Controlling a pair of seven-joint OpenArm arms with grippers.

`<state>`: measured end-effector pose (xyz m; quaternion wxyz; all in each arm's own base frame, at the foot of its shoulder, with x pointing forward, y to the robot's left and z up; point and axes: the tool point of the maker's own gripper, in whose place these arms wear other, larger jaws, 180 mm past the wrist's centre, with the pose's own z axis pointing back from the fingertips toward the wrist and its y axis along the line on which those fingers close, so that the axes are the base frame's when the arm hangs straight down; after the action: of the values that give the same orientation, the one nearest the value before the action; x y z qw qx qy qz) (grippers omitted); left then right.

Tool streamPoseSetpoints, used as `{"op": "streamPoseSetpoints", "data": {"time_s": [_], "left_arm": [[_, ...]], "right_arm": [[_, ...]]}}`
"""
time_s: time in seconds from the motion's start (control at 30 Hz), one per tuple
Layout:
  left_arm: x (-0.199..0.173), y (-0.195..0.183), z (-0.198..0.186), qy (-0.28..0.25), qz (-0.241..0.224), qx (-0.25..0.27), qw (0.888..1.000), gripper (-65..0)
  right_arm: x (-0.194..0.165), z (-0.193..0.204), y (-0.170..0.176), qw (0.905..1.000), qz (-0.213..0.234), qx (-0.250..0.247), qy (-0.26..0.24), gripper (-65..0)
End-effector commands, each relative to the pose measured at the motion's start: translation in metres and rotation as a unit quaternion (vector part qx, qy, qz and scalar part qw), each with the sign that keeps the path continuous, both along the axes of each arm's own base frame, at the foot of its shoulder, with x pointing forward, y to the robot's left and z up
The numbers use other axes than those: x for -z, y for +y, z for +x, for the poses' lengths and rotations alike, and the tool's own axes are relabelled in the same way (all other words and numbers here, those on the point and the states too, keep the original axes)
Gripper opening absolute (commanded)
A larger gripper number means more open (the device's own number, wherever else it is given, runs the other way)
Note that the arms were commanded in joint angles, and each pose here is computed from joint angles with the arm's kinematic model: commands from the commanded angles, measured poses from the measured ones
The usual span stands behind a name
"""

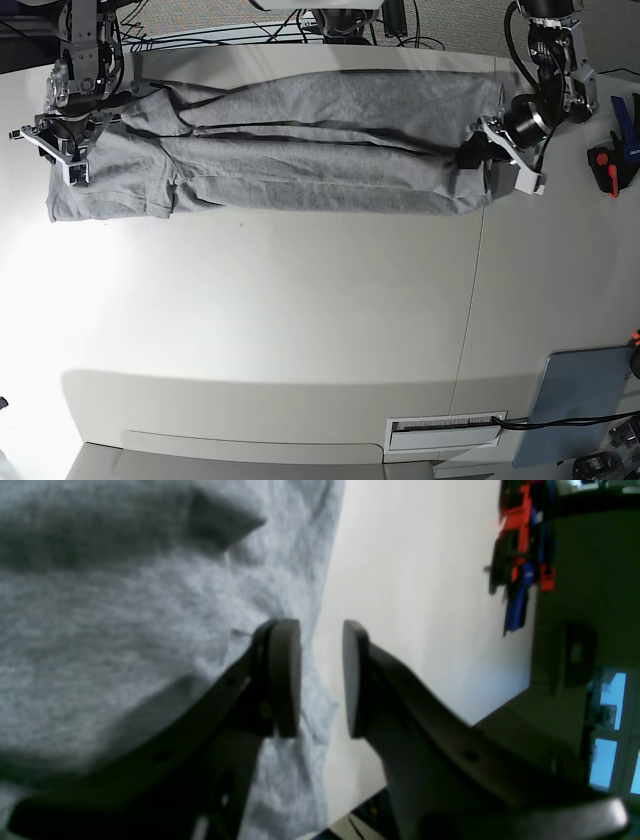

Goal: Fold the T-shirt properly
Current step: 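Lower the folded edge and open both grippers, then move the left gripper over the strip's middle and grasp the hem end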

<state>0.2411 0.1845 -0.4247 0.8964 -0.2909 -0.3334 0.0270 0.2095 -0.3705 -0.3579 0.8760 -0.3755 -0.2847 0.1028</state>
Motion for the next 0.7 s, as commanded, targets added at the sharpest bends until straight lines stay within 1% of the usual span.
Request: {"op": "streamPoseSetpoints", "data": {"time_s": [0.0,0.1,0.2,0.27,0.33,0.43,0.5,0.6,0.67], "left_arm": [[-0.004,0.017,0.004,-0.005,0.025,-0.011,1.0,-65.0],[-0.006,0.045,0.004,-0.007,0.054,-0.04,0.998,-65.0],[-0.015,0.068,0.007,-0.02,0.067,-0.068,0.995,-65.0],[-0.024,0.081,0.01,-0.033,0.078,-0.073,0.994,-65.0],[-0.034,0.087,0.012,-0.042,0.096,-0.064,0.992,-65.0],[-0.055,0.08,0.018,-0.06,0.117,-0.036,0.991,-65.0],[-0.072,0.066,0.021,-0.073,0.119,-0.017,0.99,-65.0],[-0.093,0.036,0.021,-0.082,0.082,-0.007,0.993,-65.0],[-0.1,0.016,0.018,-0.093,0.058,0.001,0.994,-65.0]], "right_arm": [[-0.024,0.013,-0.004,0.999,-0.023,-0.009,-0.037,-49.7],[-0.047,0.023,0.003,0.996,-0.027,-0.01,-0.084,-49.7],[-0.073,0.033,0.016,0.9914,-0.027,-0.027,-0.125,-49.7],[-0.085,0.038,0.023,0.9887,-0.024,-0.037,-0.144,-49.7],[-0.089,0.04,0.028,0.9874,-0.016,-0.04,-0.152,-49.7],[-0.086,0.04,0.029,0.9877,-0.002,-0.039,-0.152,-49.7],[-0.086,0.04,0.03,0.9876,0.001,-0.038,-0.152,-49.7],[-0.086,0.04,0.03,0.9874,0.001,-0.039,-0.153,-49.7],[-0.086,0.04,0.03,0.9873,0.001,-0.04,-0.154,-49.7]]}}
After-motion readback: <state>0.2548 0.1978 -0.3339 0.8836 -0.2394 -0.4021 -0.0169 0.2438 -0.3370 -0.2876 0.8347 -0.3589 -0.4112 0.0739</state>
